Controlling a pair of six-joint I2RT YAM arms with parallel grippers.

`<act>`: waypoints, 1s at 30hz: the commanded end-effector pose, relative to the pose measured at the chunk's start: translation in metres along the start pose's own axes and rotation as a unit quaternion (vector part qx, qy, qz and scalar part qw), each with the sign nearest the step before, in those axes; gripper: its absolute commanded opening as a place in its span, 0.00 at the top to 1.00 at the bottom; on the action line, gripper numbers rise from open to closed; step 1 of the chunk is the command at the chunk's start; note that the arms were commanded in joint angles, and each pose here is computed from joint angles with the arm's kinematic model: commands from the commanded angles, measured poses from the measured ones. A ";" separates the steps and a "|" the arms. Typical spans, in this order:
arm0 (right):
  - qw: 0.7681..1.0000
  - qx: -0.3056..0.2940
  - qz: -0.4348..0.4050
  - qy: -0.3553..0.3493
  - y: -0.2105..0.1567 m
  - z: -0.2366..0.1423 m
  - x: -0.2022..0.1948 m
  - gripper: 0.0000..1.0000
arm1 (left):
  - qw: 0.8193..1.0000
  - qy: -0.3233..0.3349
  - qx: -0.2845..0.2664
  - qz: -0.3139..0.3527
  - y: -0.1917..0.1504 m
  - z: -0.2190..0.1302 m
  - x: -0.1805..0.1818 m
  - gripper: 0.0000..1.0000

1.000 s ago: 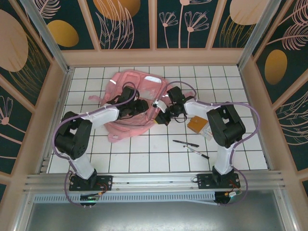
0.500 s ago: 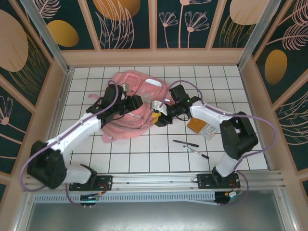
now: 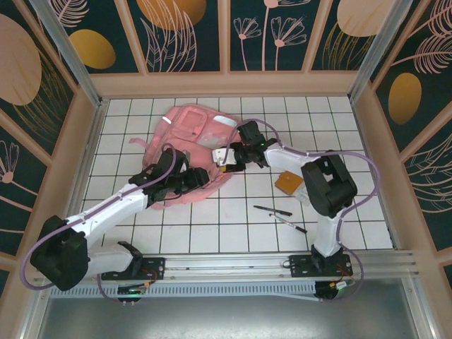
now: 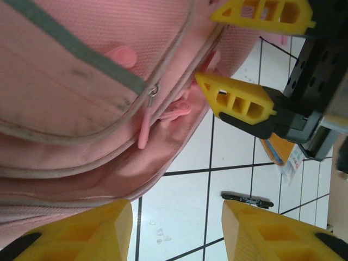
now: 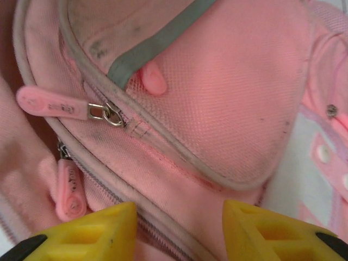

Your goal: Pack the student bag

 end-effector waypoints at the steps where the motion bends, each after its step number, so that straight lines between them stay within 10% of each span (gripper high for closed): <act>1: 0.998 0.043 -0.036 0.023 -0.007 0.014 0.008 0.54 | 1.000 -0.012 -0.011 -0.025 -0.002 -0.002 0.001 0.55; 19: 0.989 0.114 -0.098 0.004 -0.019 0.032 0.026 0.55 | 0.999 -0.006 -0.027 -0.040 -0.006 -0.010 0.014 0.54; 26: 0.999 0.010 -0.011 -0.038 0.013 0.014 -0.001 1.00 | 0.998 -0.008 -0.040 -0.049 -0.002 -0.014 0.012 0.54; 30: 0.994 -0.068 0.052 -0.073 0.032 -0.017 -0.034 1.00 | 0.998 -0.017 -0.045 -0.047 0.001 -0.017 0.003 0.54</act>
Point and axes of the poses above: each hand's point on the last joint's axis, 136 mm out from that joint toward the fingers, its own z axis out along the fingers, its own x axis along the line the jaws close on, y = z × x, the point moved 5 cm from there along -z, back along the fingers, and after that the axes turned 9 degrees about -z, right-handed, at the moved point
